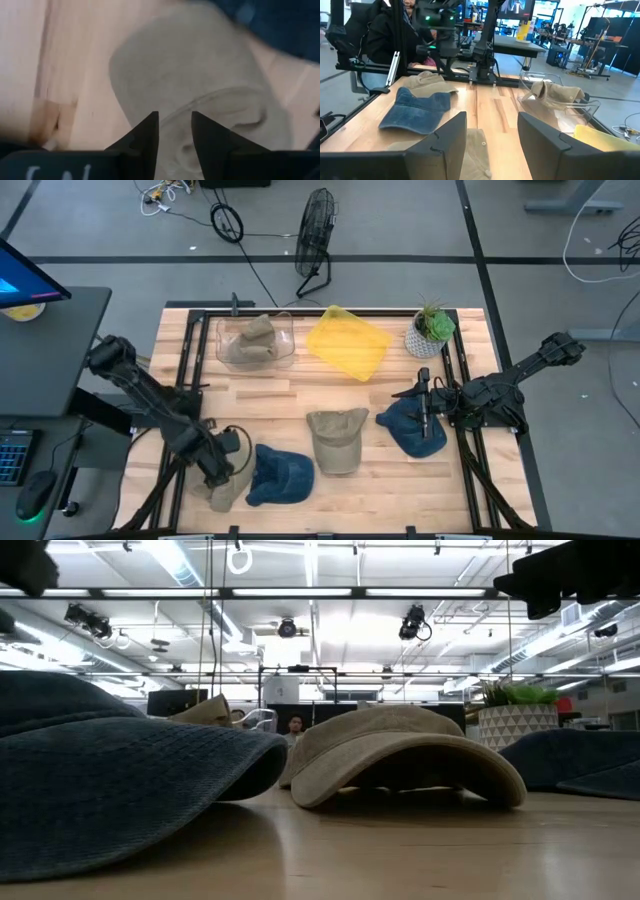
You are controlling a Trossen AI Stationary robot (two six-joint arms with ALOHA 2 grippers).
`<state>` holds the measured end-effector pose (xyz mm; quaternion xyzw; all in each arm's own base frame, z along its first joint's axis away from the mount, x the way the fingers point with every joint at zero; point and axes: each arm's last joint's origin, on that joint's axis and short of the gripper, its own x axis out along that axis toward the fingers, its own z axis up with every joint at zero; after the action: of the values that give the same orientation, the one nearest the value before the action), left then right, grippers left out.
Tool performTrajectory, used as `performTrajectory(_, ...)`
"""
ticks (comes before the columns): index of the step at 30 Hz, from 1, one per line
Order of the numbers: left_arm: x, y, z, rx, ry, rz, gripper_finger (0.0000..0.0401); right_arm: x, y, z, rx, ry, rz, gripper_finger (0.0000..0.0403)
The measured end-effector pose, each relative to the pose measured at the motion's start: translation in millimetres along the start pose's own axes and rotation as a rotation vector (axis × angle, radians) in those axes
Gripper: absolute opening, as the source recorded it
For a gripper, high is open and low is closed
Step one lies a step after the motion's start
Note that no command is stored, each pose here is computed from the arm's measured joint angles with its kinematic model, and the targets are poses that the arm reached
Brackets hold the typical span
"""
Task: Pick & Place hat
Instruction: Put the left brown cap into the transparent bin
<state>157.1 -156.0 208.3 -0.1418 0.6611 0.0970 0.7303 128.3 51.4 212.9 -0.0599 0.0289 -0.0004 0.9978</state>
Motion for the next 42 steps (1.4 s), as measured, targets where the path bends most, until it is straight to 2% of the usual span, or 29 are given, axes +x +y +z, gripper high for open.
performTrajectory(3, 9.4, -8.4, -6.3, -0.012, 0.016, 0.028, 0.0151, 0.0, 0.0, 0.0, -0.001, 0.0, 0.0, 0.0181)
performTrajectory(8, 15.5, -19.0, -13.8, 0.042, 0.041, 0.039, 0.019, 0.0, 0.1, -0.2, -0.001, 0.002, 0.0, 0.0181)
performTrajectory(15, -1.2, -29.4, -17.0, 0.077, 0.062, 0.02, 0.0208, 0.0, 0.1, -0.3, -0.002, 0.003, 0.0, 0.0181)
performTrajectory(21, -5.9, -34.4, -23.8, 0.074, 0.061, 0.014, 0.02, 0.0, 0.1, -0.7, -0.005, 0.007, 0.001, 0.0181)
performTrajectory(30, 28.8, -37.8, -34.0, 0.164, 0.108, 0.146, 0.02, 0.1, 0.1, -0.9, -0.002, 0.008, 0.001, 0.0181)
performTrajectory(37, 42.3, -40.8, -29.5, 0.185, -0.005, 0.231, 0.0194, 0.1, 0.1, -0.8, -0.001, 0.007, 0.001, 0.0181)
performTrajectory(40, 45.0, -43.9, -28.2, 0.181, -0.019, 0.212, 0.0163, 0.1, 0.1, -0.8, -0.001, 0.008, 0.001, 0.0181)
performTrajectory(42, 45.3, -46.4, -27.3, 0.169, -0.031, 0.185, 0.0121, 0.1, 0.2, -0.9, -0.002, 0.008, 0.001, 0.0181)
